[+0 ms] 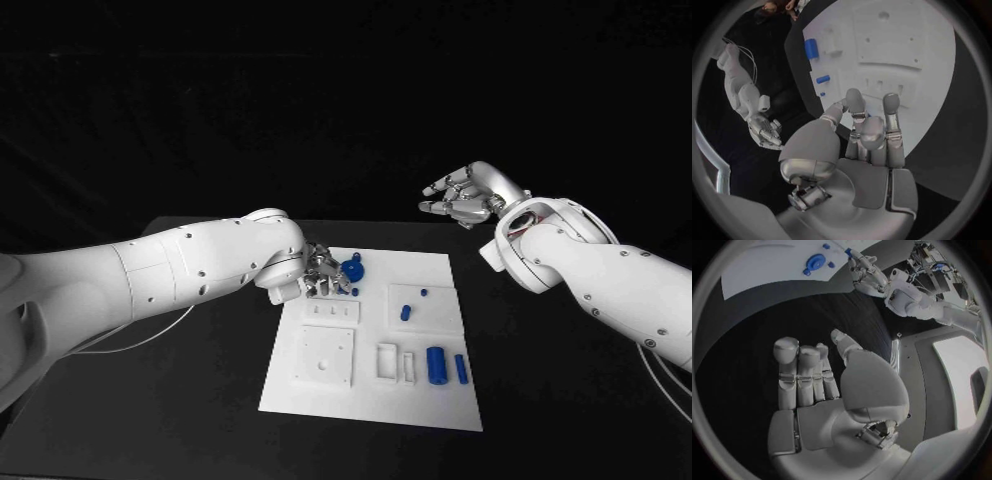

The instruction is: Assemble the parts on the task board

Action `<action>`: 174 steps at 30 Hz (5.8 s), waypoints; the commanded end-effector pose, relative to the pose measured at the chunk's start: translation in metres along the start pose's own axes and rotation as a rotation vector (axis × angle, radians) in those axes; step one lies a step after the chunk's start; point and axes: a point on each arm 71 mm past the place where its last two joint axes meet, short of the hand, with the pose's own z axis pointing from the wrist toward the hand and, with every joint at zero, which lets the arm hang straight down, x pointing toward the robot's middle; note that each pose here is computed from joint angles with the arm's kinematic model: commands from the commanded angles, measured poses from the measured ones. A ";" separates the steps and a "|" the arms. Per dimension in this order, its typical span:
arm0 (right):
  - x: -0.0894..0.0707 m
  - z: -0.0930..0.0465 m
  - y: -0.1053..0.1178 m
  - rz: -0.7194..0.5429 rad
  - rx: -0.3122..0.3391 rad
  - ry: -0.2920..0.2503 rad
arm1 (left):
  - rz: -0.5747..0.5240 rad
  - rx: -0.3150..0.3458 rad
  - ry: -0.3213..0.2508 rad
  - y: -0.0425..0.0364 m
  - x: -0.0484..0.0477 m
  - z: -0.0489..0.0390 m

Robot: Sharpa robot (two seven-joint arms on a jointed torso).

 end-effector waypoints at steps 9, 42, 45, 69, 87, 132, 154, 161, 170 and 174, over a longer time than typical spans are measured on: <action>0.001 0.002 0.006 0.016 -0.024 -0.006 | 0.083 -0.041 0.051 0.0030 0.0082 0.0061; 0.003 0.002 0.008 0.018 -0.025 0.005 | 0.108 -0.087 0.094 0.0146 0.0130 0.0134; 0.003 0.002 0.008 0.018 -0.025 0.006 | 0.107 -0.089 0.089 0.0151 0.0130 0.0138; 0.004 0.002 0.009 0.019 -0.026 0.007 | 0.104 -0.094 0.080 0.0188 0.0175 0.0191; 0.005 0.003 0.010 0.021 -0.028 0.011 | 0.105 -0.100 0.088 0.0207 0.0182 0.0198; 0.006 0.003 0.010 0.021 -0.025 0.016 | 0.135 -0.095 0.107 0.0168 0.0208 0.0205; 0.007 0.004 0.010 0.022 -0.024 0.019 | 0.217 -0.084 0.096 0.0125 0.0233 0.0208; 0.008 0.004 0.010 0.022 -0.024 0.020 | 0.235 -0.065 0.081 0.0096 0.0249 0.0208; 0.009 0.005 0.010 0.023 -0.024 0.021 | 0.234 -0.056 0.072 0.0074 0.0275 0.0225; 0.009 0.005 0.009 0.023 -0.023 0.021 | 0.236 -0.061 0.079 0.0085 0.0277 0.0234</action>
